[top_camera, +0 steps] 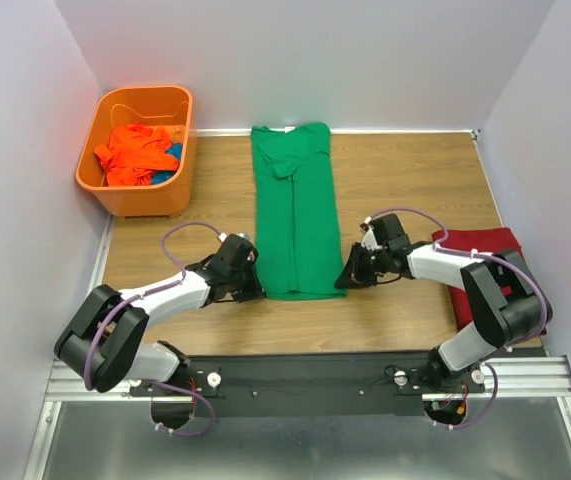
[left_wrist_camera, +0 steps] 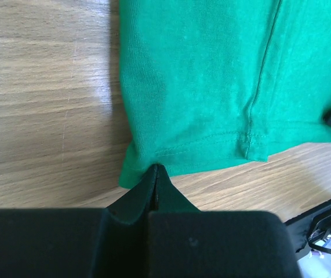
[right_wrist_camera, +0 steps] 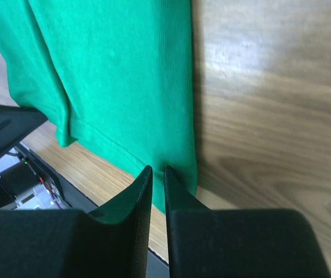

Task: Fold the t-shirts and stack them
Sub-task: Fold the tshirt

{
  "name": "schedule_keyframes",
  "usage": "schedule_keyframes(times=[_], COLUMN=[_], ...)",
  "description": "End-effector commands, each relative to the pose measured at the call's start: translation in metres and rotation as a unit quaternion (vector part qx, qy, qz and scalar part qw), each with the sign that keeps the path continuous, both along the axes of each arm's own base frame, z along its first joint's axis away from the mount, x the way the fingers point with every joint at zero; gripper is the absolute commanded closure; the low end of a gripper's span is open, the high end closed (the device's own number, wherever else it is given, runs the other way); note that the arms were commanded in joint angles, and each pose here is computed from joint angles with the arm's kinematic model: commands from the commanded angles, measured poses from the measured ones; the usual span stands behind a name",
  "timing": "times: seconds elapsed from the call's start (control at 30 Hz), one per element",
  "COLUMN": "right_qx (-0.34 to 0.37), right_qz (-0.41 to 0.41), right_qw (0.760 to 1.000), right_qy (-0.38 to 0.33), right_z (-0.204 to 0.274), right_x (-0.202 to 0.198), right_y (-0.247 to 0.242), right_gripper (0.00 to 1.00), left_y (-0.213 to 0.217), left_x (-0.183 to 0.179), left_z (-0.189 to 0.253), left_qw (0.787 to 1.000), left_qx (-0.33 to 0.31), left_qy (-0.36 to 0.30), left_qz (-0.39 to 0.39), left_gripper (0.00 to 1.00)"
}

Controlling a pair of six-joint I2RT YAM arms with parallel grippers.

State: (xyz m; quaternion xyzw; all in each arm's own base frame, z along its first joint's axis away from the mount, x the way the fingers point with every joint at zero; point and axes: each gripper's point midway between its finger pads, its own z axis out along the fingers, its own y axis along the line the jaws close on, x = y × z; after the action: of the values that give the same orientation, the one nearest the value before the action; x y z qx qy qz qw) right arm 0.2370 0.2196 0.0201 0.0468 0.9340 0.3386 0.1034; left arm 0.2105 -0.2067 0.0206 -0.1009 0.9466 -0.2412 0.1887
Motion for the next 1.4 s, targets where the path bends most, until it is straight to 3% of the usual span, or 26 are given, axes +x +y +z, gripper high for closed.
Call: schedule_keyframes(times=[0.0, 0.4, 0.83, 1.1, 1.37], right_qx=[-0.011, -0.013, 0.004, -0.01, -0.026], right_qz=[-0.003, 0.001, -0.012, -0.013, -0.017], right_qw=[1.0, 1.0, 1.0, 1.0, 0.999], right_qy=[-0.004, 0.007, -0.023, -0.003, 0.008], right_z=[-0.005, -0.011, 0.013, -0.001, -0.012], right_x=[-0.009, -0.028, -0.026, -0.038, -0.048], right_y=[-0.009, -0.016, -0.016, -0.022, -0.03], right_gripper=[0.81, 0.81, 0.8, 0.8, 0.81], left_y=[0.013, 0.014, 0.021, 0.019, 0.026], left_x=[-0.009, -0.009, 0.01, 0.027, 0.0], left_z=[-0.019, -0.014, 0.032, 0.023, -0.011], left_qw=[0.999, 0.999, 0.998, 0.999, 0.999], left_qx=[0.028, 0.036, 0.047, 0.034, 0.042], left_qy=[0.024, 0.02, -0.028, -0.037, 0.01], left_qz=[0.01, -0.003, 0.0, 0.0, -0.015], left_gripper=[1.0, 1.0, 1.0, 1.0, 1.0])
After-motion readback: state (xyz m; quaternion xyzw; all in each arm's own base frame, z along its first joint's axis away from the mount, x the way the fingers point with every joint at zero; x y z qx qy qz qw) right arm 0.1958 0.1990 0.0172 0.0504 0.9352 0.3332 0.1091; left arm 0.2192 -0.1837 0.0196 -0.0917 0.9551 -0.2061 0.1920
